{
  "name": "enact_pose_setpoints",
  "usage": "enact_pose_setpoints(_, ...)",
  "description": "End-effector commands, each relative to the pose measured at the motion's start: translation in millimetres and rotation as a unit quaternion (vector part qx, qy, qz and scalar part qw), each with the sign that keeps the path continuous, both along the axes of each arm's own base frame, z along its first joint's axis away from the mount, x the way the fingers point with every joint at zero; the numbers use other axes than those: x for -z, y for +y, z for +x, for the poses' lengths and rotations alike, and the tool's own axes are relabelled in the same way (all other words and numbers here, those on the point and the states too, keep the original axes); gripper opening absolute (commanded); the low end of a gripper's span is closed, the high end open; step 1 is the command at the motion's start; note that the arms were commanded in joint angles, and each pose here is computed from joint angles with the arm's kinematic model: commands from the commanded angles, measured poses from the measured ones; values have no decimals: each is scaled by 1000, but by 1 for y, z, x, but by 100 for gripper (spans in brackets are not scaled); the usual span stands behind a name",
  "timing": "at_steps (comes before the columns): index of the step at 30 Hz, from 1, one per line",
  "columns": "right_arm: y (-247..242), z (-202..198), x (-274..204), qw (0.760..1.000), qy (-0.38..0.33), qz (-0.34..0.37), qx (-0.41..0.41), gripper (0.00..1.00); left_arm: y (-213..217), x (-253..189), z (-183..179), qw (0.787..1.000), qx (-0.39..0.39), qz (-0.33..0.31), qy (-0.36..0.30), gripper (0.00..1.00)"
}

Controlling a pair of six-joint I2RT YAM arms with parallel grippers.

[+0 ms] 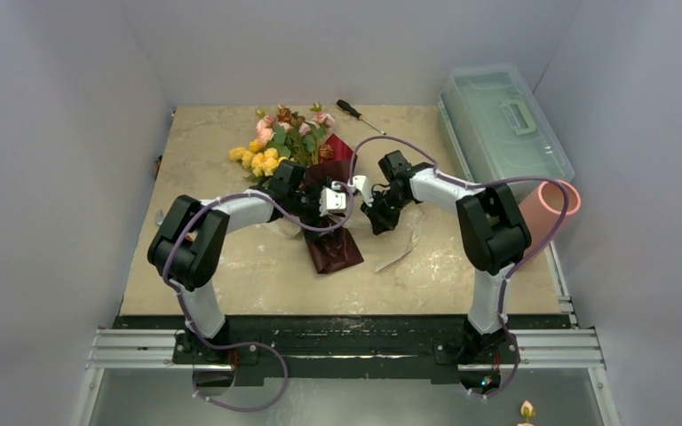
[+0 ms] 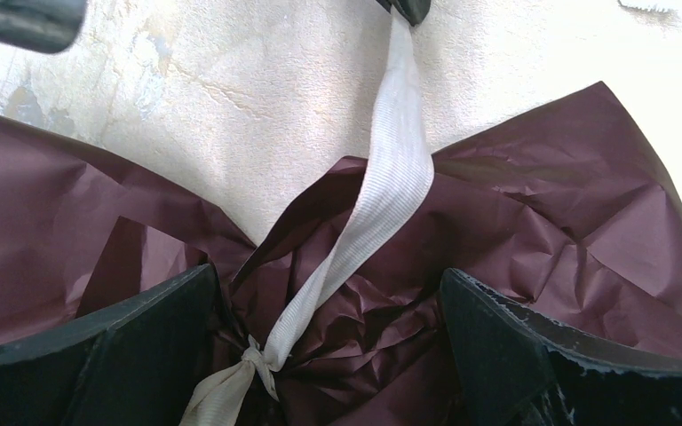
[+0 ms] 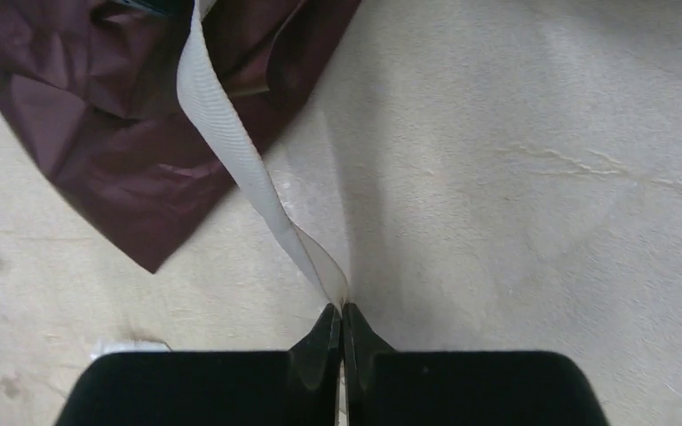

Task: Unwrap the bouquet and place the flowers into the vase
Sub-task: Untie the ribbon from the wrapping paper.

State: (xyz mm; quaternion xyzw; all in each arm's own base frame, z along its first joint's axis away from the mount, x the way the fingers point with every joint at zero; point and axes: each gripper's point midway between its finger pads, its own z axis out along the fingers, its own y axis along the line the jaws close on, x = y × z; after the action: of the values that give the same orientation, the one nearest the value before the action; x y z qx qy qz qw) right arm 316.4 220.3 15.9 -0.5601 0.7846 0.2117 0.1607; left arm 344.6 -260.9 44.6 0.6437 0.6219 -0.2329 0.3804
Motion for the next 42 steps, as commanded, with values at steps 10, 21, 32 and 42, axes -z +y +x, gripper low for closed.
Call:
enact_pose_setpoints(10, 41, -4, -136, 960, 158, 232, 22, 0, 22, 16, -11, 998, 29, 53, -16, 100)
enact_pose_setpoints(21, 41, 23, -194, 933, 157, 318, 63, 0, 38, 29, -25, 995, 51, 82, 0, 100)
enact_pose_setpoints(32, 45, 46, -260, 897, 149, 405, 100, 0, 43, 32, -26, 995, 50, 86, 5, 100)
enact_pose_setpoints(42, 43, 56, -322, 857, 128, 482, 127, 0, 46, 37, -26, 993, 61, 96, 10, 100)
